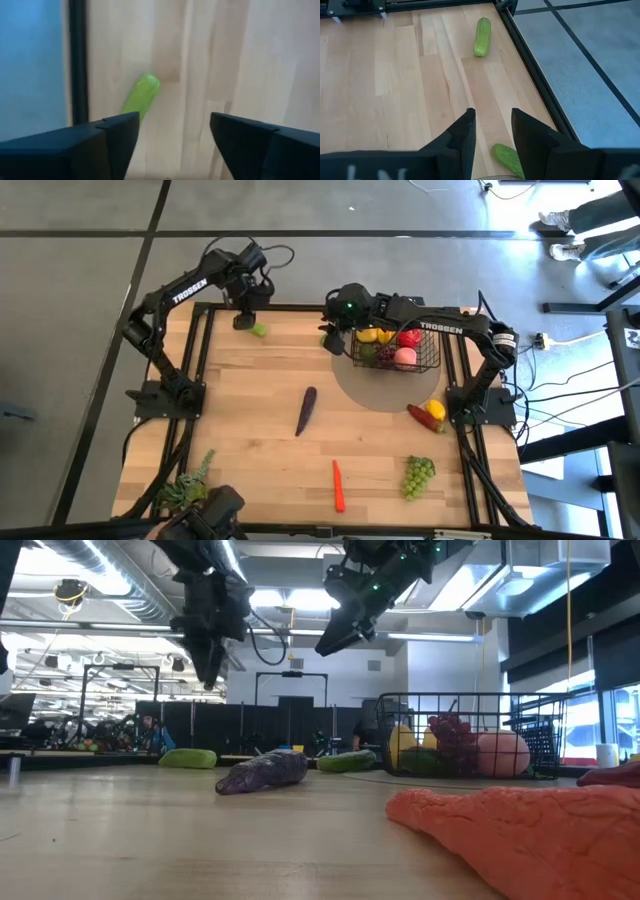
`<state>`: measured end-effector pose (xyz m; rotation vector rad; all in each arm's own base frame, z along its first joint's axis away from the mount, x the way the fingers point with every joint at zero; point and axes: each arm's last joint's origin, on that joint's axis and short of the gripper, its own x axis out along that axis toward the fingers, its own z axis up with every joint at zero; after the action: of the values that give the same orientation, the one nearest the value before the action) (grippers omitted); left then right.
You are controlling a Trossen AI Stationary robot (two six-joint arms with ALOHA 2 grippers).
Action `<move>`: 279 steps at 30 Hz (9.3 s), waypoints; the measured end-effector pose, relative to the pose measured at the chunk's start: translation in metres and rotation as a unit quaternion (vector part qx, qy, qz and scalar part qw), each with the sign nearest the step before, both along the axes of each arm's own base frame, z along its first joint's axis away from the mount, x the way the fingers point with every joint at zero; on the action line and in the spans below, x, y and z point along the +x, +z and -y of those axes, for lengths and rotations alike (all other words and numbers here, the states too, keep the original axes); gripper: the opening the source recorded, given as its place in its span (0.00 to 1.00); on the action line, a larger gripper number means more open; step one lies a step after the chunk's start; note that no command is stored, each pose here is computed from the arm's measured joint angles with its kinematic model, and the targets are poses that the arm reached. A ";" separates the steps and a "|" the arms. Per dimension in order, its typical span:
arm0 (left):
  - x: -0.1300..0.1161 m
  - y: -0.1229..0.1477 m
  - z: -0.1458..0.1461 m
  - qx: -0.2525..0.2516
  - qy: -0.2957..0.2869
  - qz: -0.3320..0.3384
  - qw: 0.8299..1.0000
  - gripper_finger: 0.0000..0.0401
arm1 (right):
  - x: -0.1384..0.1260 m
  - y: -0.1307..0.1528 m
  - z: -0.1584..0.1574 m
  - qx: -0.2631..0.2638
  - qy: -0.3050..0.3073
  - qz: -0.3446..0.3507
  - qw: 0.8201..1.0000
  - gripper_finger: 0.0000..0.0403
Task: Build produce basket
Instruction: Put the left green cucumber into the black wire basket, then put the violet eggplant into the black wire basket
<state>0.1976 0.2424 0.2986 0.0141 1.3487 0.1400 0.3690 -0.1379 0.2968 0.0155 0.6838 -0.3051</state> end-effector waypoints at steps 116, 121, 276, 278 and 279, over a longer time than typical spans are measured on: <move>0.026 -0.151 0.004 0.143 0.011 -0.061 0.988 0.26 | 0.000 0.000 0.000 0.000 0.000 -0.001 1.000 0.30; 0.034 -0.136 0.010 0.150 0.015 -0.045 0.988 0.26 | 0.000 0.000 0.000 0.000 0.000 -0.001 1.000 0.30; 0.185 -0.020 0.082 0.069 0.013 0.394 0.916 0.49 | -0.135 0.115 -0.041 -0.073 -0.144 0.007 0.987 0.30; 0.176 -0.017 0.083 0.059 0.021 0.370 0.927 0.49 | -0.135 0.114 -0.042 -0.048 -0.140 0.013 0.989 0.30; 0.173 -0.017 0.083 0.054 0.023 0.358 0.932 0.49 | -0.135 0.113 -0.043 -0.034 -0.125 0.016 0.991 0.30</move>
<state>0.3706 0.1590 0.2814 0.0218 0.6090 0.2337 0.2341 -0.0948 0.4103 0.0404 0.6403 -0.5686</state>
